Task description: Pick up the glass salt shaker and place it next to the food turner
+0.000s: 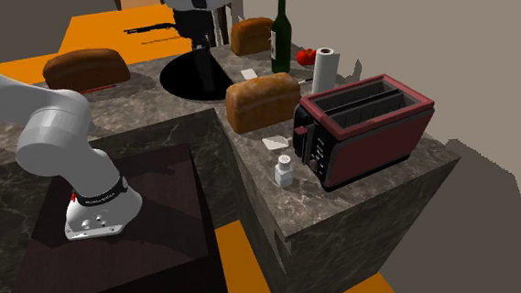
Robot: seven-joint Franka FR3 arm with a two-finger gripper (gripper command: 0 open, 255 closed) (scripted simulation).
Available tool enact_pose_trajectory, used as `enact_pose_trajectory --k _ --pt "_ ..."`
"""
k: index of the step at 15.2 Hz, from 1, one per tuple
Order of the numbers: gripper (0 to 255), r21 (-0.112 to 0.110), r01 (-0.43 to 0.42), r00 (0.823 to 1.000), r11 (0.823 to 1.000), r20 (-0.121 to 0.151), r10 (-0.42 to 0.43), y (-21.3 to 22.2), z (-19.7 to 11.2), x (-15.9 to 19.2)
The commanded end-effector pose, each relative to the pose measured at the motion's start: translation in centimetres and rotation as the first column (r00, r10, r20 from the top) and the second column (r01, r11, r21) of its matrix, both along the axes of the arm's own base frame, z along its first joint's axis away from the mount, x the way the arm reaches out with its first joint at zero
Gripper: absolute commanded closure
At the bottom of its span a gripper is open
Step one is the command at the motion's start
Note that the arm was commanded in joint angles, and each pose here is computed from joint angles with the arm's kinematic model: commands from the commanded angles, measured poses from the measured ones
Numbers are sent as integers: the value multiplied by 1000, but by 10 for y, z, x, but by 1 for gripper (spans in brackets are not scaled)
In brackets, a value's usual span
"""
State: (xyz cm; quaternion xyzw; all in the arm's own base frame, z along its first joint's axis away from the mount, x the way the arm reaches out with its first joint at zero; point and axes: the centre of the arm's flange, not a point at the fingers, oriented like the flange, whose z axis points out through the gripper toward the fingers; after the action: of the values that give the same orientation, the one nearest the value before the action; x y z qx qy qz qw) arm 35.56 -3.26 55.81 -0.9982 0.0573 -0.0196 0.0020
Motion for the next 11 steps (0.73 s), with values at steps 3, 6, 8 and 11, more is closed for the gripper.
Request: enact_pose_trajectory --k 3,6,8,11 --pt "0 2 10 1000 1000 -10 -10 -32 -31 33" --pt "0 5 18 1000 1000 -18 -17 -55 -55 57" --pt "0 6 23 999 1000 -24 -23 -70 -71 72" --pt "0 8 30 999 1000 -32 -30 -93 -95 95"
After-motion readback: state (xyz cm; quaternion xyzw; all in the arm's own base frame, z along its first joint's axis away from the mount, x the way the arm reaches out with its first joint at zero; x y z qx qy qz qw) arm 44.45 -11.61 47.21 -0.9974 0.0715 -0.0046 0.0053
